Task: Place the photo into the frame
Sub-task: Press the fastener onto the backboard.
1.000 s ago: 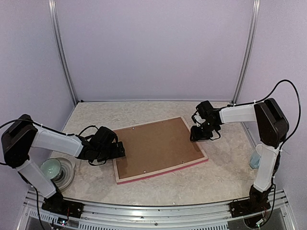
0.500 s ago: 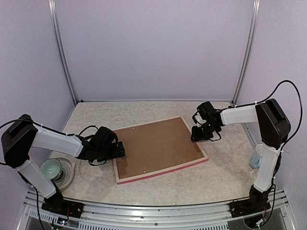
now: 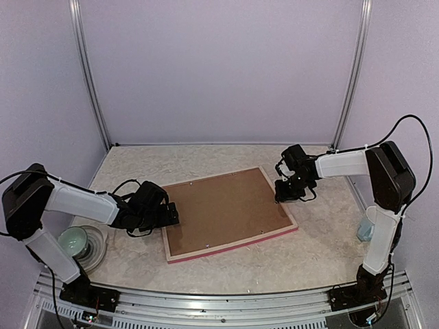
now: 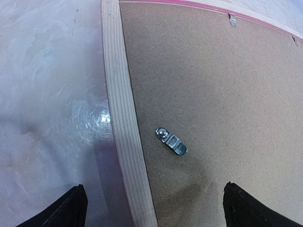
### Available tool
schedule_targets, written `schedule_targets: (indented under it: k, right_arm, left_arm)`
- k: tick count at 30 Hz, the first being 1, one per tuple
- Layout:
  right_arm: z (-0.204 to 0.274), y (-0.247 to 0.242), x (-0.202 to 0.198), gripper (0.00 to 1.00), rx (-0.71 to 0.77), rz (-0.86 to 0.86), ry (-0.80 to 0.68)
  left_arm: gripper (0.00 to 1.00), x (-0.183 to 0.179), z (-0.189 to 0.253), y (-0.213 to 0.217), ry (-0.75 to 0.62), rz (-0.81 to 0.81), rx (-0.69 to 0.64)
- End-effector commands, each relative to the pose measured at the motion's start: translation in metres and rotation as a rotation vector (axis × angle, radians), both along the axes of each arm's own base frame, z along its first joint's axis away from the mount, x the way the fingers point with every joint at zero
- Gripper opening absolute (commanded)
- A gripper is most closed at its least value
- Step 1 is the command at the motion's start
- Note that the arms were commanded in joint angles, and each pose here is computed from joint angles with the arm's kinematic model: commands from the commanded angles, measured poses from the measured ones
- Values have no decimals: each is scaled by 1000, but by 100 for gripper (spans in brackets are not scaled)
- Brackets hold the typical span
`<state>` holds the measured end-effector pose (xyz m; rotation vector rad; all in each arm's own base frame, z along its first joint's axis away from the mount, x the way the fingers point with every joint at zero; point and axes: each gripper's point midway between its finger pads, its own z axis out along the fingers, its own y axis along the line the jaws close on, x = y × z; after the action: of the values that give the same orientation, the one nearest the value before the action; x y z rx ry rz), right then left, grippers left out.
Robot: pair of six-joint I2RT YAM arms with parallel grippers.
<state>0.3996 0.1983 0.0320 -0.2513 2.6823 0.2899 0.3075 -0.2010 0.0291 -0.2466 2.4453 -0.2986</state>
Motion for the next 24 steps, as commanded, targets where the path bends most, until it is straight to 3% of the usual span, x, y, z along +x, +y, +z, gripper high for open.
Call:
schedule_targets:
  k: [1, 3, 8, 18, 24]
  right_arm:
    - [-11, -19, -9, 24, -95, -21, 53]
    - [-9, -16, -8, 27, -85, -17, 52]
    - [0, -6, -3, 51, -37, 3, 46]
    - [39, 8, 3, 69, 48, 34, -19]
    - [33, 12, -8, 71, 91, 56, -6]
  left_arm:
    - [99, -6, -13, 6, 40, 6, 34]
    - [99, -5, -12, 6, 37, 8, 31]
    - [99, -2, -9, 7, 34, 15, 33]
    - [99, 8, 11, 16, -11, 51, 92]
    - [99, 16, 3, 29, 7, 97, 148]
